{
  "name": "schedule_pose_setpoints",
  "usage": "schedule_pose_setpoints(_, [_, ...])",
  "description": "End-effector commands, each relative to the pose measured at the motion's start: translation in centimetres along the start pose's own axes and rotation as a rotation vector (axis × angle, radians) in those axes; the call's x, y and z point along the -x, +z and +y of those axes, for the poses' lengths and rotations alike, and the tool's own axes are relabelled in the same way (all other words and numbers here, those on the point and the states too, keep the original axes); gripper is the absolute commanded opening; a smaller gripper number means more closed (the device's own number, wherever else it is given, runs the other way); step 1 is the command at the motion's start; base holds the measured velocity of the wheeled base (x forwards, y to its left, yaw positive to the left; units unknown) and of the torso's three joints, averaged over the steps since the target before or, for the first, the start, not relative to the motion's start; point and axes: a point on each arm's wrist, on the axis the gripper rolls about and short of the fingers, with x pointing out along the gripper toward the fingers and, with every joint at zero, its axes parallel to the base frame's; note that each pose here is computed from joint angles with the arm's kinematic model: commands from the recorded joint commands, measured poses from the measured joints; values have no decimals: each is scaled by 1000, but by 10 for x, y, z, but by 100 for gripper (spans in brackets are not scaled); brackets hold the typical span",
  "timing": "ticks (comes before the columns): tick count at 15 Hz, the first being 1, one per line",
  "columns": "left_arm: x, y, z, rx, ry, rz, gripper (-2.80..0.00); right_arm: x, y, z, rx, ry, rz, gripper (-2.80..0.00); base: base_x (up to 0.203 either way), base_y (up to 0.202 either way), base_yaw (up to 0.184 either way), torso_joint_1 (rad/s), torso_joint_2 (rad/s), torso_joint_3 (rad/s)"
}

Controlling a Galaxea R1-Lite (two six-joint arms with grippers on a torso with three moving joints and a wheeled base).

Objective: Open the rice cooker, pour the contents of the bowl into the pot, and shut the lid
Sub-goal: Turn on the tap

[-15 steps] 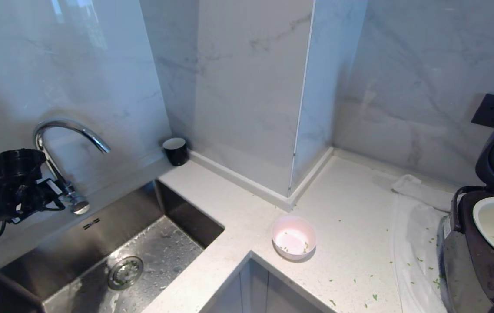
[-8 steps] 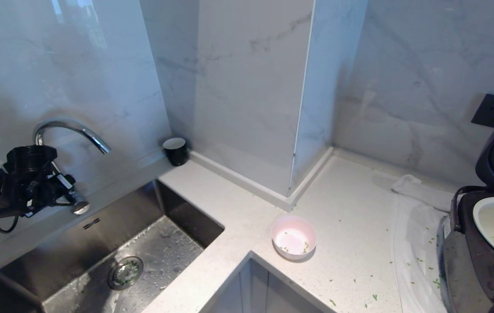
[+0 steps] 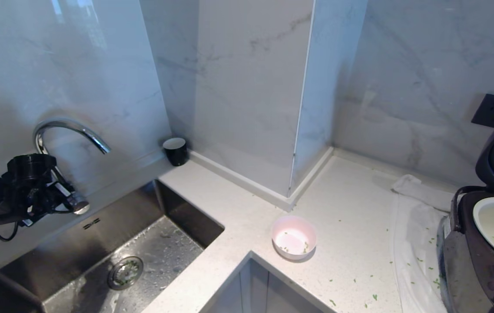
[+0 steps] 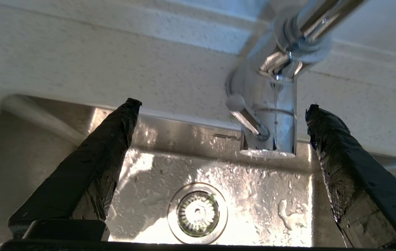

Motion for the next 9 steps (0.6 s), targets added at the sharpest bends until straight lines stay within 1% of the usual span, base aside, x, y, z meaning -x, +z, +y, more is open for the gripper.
schedule_pose_setpoints(1, [-6,-3,0,5,9,2,0,0,0,0,2,1,0,-280,0,0,0,0,0,0])
schedule_pose_setpoints(3, [-13,-2,5,12,23,1,0,0,0,0,2,1,0,-280,0,0,0,0,0,0])
schedule_pose_setpoints(4, [-14,-1,5,14,23,-2,-176,0,0,0,2,1,0,-280,0,0,0,0,0,0])
schedule_pose_setpoints(5, [-14,-1,5,14,23,-3,-280,0,0,0,2,0,0,-280,0,0,0,0,0,0])
schedule_pose_setpoints(9, [-20,2,1,19,17,-15,-280,0,0,0,0,1,0,-280,0,0,0,0,0,0])
